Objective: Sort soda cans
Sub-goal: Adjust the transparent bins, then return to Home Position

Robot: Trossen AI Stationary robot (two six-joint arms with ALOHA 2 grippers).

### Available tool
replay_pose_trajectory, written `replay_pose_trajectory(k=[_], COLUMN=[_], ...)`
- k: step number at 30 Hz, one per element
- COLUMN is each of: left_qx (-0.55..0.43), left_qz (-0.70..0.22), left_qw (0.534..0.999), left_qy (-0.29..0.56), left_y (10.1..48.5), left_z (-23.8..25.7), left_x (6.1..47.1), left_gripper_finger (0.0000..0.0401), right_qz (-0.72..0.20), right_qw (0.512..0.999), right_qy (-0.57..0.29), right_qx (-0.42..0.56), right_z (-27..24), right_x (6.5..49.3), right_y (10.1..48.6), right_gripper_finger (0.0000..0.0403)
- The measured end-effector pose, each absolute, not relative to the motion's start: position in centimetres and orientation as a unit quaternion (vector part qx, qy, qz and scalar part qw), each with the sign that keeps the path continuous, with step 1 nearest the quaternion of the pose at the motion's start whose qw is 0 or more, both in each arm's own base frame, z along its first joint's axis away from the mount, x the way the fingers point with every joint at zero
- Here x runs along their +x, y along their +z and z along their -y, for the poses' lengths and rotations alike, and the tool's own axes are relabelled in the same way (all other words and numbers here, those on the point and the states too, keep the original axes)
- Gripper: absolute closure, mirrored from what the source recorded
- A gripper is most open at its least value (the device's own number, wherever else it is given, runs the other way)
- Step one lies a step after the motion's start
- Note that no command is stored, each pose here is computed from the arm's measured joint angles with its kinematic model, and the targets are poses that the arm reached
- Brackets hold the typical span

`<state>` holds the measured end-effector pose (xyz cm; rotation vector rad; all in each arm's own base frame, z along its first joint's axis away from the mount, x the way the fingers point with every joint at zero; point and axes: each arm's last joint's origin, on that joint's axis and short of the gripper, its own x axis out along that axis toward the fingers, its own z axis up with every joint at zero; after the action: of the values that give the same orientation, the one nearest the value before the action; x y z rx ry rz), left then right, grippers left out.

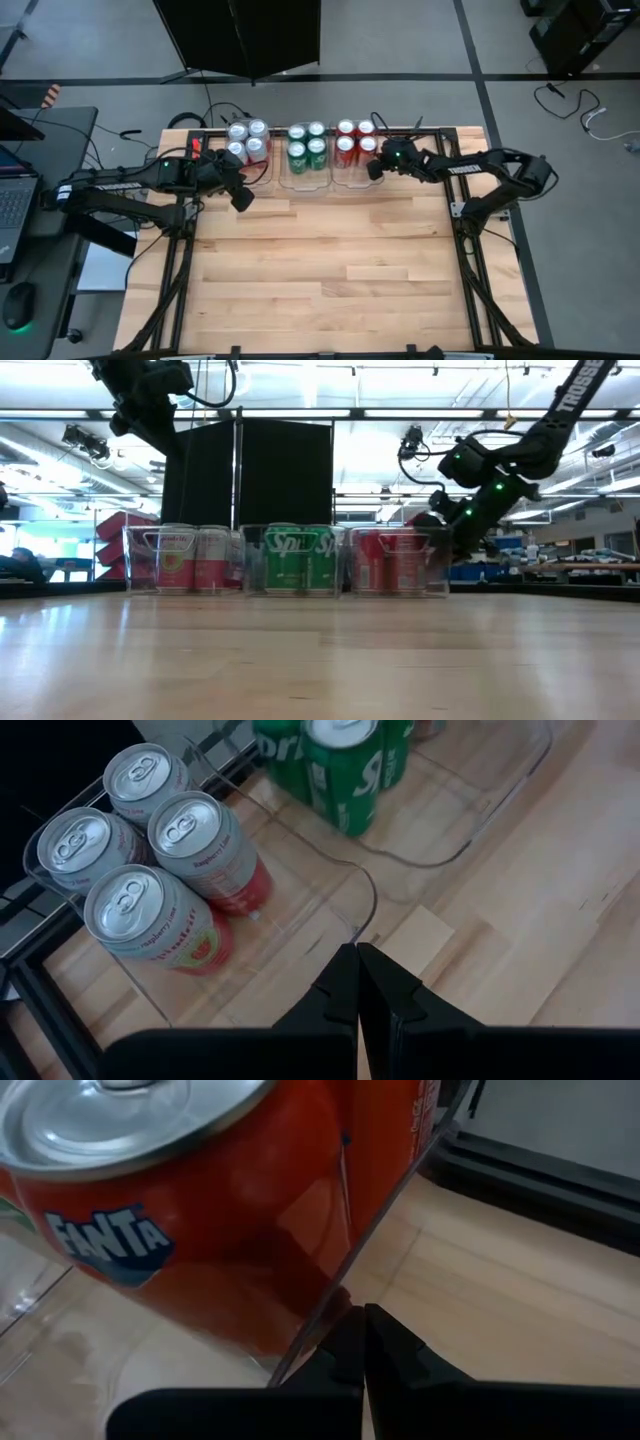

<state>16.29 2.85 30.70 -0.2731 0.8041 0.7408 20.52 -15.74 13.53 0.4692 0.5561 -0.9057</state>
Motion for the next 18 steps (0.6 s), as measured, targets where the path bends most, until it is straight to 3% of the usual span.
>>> replay_pose_trajectory(k=[11,18], left_qx=[-0.121,-0.104], left_qz=[-0.384,-0.348], left_qw=[0.847,0.867], left_qy=[0.347,0.341], left_y=[30.7,31.4], left_z=[-2.9,-2.5], left_x=[16.2,16.4], left_gripper_finger=[0.0398,0.0398], right_qz=[-0.240,-0.260], right_qw=[0.833,0.863], right_qy=[-0.434,-0.395], right_qx=[0.244,0.176], right_z=[16.1,14.5], right_x=[22.9,21.8], right_y=[14.5,17.8], right_gripper_finger=[0.0403,0.0403])
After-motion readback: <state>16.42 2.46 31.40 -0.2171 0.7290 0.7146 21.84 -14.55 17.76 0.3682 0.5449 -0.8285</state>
